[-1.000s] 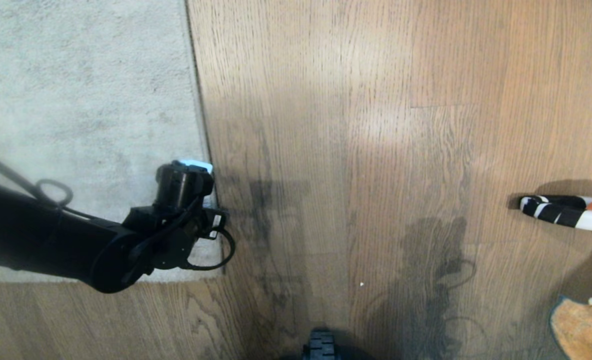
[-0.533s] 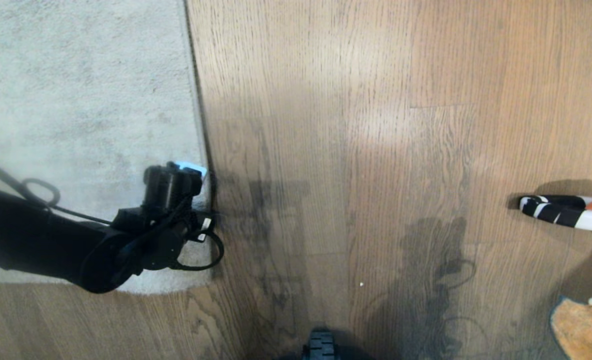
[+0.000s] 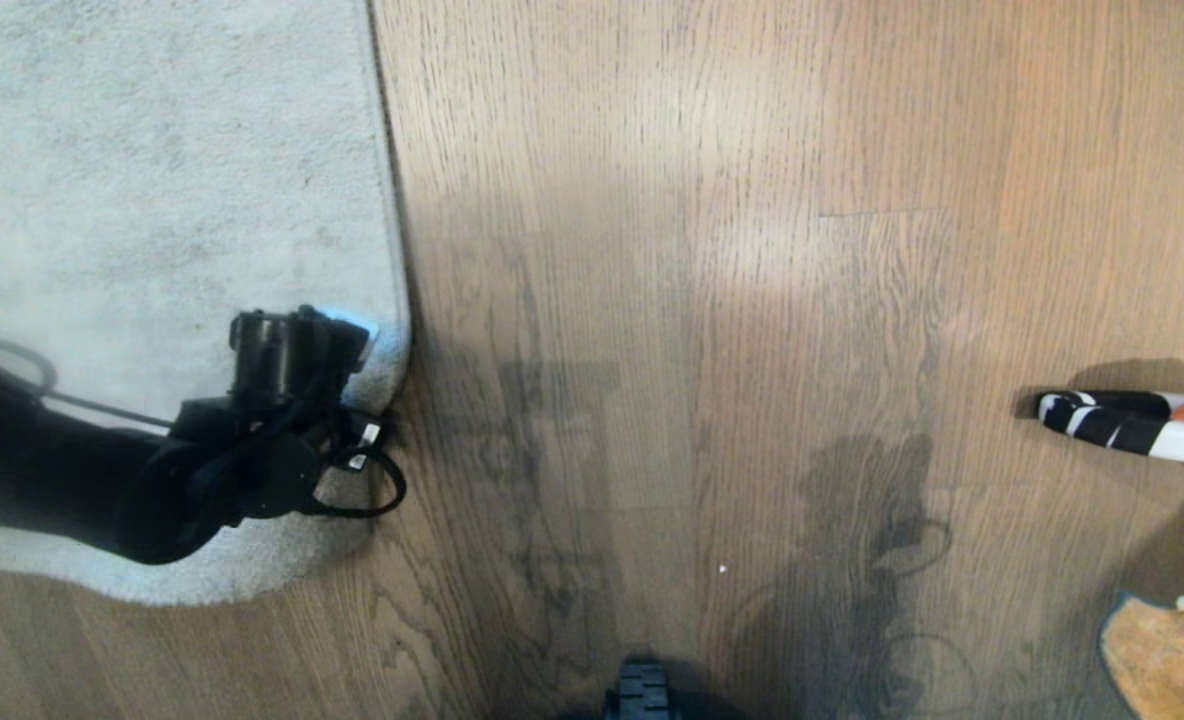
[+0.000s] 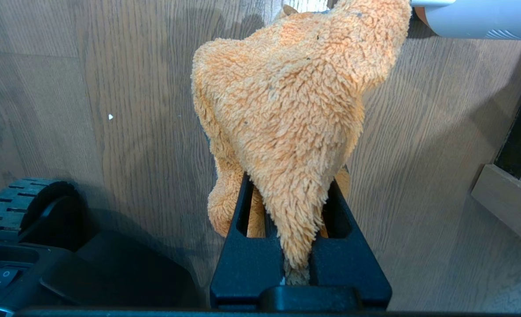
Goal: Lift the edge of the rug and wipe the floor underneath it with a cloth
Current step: Lift up the carpet
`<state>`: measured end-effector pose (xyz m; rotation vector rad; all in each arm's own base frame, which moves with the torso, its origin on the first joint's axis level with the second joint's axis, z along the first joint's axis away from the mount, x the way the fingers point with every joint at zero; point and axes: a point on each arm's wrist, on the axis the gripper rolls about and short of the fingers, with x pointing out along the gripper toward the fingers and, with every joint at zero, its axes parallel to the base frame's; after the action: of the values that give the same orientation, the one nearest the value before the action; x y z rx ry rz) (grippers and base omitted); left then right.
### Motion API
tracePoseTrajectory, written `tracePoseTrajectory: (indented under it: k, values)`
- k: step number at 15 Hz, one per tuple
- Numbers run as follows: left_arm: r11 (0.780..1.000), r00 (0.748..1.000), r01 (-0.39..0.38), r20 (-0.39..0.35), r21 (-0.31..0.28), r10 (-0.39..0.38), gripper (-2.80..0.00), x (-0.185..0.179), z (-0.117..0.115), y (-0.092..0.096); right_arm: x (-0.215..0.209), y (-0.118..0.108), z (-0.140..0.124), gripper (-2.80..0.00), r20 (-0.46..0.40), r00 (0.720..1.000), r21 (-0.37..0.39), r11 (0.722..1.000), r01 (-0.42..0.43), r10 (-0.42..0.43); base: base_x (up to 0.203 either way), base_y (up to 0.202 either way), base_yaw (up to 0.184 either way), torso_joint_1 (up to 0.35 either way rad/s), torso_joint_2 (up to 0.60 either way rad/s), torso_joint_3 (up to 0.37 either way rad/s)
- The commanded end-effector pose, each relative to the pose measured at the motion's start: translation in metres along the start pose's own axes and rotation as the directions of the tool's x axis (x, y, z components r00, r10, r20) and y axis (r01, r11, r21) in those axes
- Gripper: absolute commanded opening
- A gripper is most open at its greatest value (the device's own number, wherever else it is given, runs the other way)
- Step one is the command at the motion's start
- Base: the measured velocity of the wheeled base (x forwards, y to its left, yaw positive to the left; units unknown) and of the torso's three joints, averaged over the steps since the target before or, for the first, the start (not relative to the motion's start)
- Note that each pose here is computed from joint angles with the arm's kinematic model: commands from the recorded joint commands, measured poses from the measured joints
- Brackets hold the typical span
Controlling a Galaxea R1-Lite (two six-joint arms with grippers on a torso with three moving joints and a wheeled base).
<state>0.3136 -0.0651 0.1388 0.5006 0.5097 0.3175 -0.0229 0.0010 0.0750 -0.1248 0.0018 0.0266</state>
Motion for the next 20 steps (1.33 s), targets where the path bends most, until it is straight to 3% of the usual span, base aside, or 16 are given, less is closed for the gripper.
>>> tracePoseTrajectory:
  k: [1, 8, 16, 20]
  values:
    - [0.999, 0.999, -0.044, 0.025, -0.026, 0.045, 0.00, 0.001, 0.009, 0.015, 0.000, 0.000, 0.000, -2.80, -0.001, 1.000, -0.001, 1.000, 0.000, 0.000, 0.000, 0.000, 0.000, 0.000, 0.00, 0.000]
    - [0.990, 0.986, -0.093, 0.129, -0.106, 0.106, 0.00, 0.004, 0.051, 0.035, 0.000, 0.000, 0.000, -2.80, -0.001, 1.000, -0.001, 1.000, 0.000, 0.000, 0.000, 0.000, 0.000, 0.000, 0.00, 0.000]
    - [0.985, 0.973, -0.088, 0.199, -0.147, 0.116, 0.00, 0.002, 0.079, 0.035, 0.000, 0.000, 0.000, -2.80, -0.001, 1.000, -0.001, 1.000, 0.000, 0.000, 0.000, 0.000, 0.000, 0.000, 0.00, 0.000]
    - [0.988, 0.973, -0.076, 0.206, -0.136, 0.104, 0.00, -0.010, 0.084, 0.026, 0.000, 0.000, 0.000, -2.80, -0.001, 1.000, -0.001, 1.000, 0.002, -0.002, 0.000, 0.000, 0.000, 0.000, 0.00, 0.000]
